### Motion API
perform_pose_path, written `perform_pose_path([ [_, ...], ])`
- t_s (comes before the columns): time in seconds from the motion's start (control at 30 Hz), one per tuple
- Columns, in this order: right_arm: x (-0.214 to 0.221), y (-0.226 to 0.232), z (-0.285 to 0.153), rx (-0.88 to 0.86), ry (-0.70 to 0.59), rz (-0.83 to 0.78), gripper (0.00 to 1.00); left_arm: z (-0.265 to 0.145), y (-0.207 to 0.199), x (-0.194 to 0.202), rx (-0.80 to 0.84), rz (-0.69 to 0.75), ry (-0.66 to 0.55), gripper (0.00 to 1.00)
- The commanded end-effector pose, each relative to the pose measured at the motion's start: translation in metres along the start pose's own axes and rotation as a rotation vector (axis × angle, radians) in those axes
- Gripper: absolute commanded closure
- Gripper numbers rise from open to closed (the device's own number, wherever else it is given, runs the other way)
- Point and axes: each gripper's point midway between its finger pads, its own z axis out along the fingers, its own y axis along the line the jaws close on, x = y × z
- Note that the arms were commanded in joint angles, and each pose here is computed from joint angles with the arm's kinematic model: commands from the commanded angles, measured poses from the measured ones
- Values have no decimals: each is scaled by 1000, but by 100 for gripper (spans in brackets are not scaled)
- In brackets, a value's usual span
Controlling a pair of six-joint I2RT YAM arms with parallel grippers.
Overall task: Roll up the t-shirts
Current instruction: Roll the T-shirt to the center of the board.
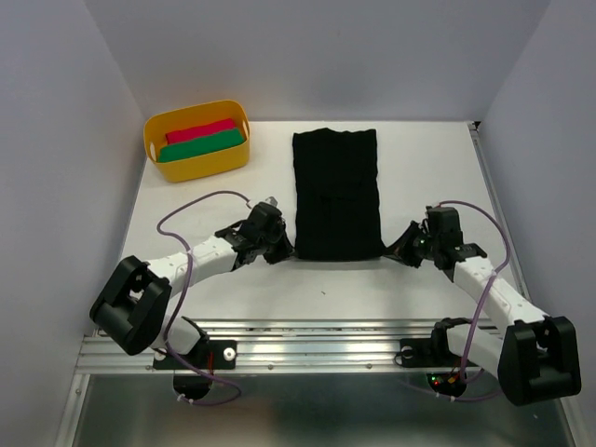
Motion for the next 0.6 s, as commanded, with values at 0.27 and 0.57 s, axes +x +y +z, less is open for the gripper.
perform_pose_path([
  [0.27,-47,24,-2,20,-104,-58,99,-5,-14,-38,-74,66,-46,100],
  [0.57,-64,31,15,25,-106,-60,99,9,-17,-64,-97,88,-42,100],
])
